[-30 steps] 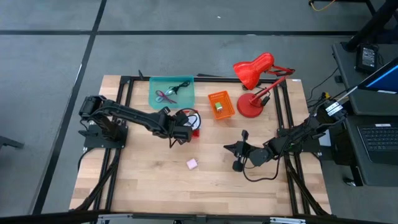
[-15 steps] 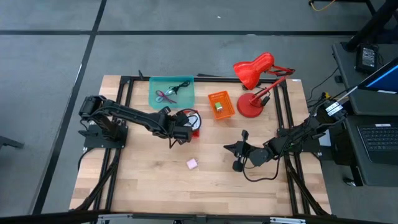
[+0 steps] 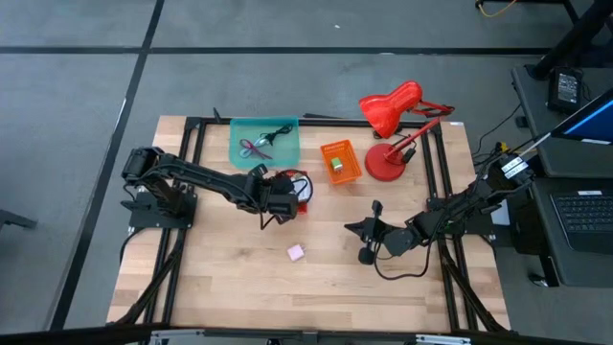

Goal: Pick and place items into bin
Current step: Put the card reader box into the red bin

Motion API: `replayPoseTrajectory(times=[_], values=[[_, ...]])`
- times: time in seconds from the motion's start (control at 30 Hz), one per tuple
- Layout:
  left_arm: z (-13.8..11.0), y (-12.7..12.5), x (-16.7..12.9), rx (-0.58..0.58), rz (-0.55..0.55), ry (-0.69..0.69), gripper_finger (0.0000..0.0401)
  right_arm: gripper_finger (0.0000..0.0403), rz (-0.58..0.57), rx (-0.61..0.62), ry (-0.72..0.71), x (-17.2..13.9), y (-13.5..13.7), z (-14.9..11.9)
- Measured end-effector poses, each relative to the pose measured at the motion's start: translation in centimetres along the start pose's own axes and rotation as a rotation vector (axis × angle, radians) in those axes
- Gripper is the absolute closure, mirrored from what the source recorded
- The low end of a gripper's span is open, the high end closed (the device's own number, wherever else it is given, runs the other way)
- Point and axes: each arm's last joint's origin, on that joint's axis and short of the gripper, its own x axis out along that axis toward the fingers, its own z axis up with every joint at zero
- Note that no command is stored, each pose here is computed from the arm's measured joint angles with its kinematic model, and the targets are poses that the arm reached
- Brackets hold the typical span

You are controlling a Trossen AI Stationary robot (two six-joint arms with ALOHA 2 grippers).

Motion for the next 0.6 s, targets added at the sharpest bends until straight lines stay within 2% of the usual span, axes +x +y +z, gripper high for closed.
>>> replayPoseTrajectory(times=[0.33, 0.6], values=[[-0.1, -0.2, 0.1, 0.052, -0.011, 0.007, 0.0272, 0.0403, 0.039, 0.000, 0.012, 0.0, 0.1, 0.0], [-0.3, -1.2, -0.4, 0.109, -0.063, -0.022, 0.0270, 0.0403, 0.038, 0.000, 0.012, 0.0, 0.1, 0.0]])
